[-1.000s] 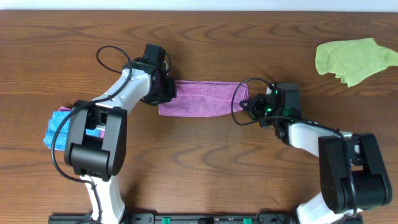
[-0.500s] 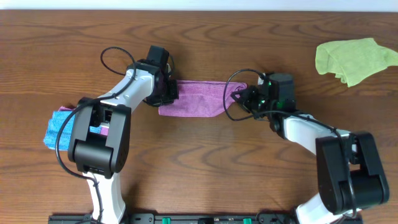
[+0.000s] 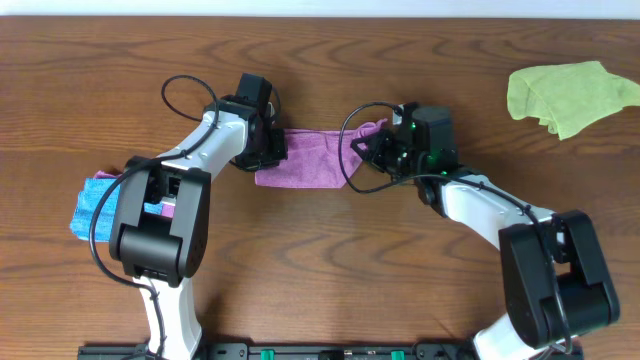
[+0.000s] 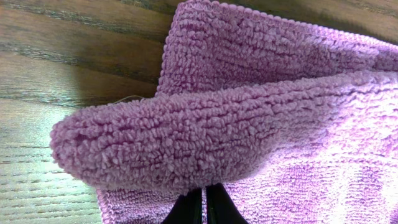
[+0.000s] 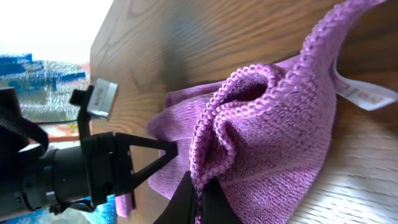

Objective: Fold the cloth
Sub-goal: 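Move the right gripper's end toward the left gripper, folding the strip, then press the folded cloth down with the right gripper and release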

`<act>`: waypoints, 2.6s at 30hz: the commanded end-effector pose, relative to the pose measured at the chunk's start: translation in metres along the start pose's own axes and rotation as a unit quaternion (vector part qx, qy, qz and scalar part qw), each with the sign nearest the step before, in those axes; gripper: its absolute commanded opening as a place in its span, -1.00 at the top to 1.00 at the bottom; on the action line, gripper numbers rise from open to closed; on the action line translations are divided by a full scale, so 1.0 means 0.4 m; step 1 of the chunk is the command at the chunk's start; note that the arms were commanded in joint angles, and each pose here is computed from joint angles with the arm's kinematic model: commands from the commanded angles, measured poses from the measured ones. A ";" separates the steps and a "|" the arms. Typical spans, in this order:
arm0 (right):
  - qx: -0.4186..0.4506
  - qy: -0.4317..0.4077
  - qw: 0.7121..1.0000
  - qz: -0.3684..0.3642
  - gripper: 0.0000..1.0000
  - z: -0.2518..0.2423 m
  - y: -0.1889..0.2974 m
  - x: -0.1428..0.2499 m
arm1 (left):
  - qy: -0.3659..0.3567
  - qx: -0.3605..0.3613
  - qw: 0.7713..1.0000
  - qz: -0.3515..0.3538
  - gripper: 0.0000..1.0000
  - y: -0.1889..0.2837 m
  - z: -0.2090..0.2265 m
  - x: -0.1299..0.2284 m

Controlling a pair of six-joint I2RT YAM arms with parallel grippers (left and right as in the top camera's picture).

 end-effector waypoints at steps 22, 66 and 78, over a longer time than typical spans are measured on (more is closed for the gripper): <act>0.001 0.050 0.999 0.017 0.97 0.038 -0.024 0.018 | -0.020 -0.024 0.996 -0.083 0.89 0.201 0.010 -0.023; 0.040 0.227 0.970 0.077 0.98 0.265 -0.214 0.176 | 0.069 -0.046 0.993 -0.079 0.89 0.331 0.216 -0.001; 0.046 0.237 0.965 0.100 0.98 0.261 -0.253 0.234 | 0.107 -0.036 0.990 -0.082 0.89 0.351 0.283 0.001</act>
Point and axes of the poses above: each gripper's point midway between its finger pads, its own y axis back along the fingers, its own z axis along the line the jaws close on, x = y × z, the point moved 5 cm from there along y, back along the fingers, and after that the axes turned 5 degrees about -y, right-handed, at the moved point
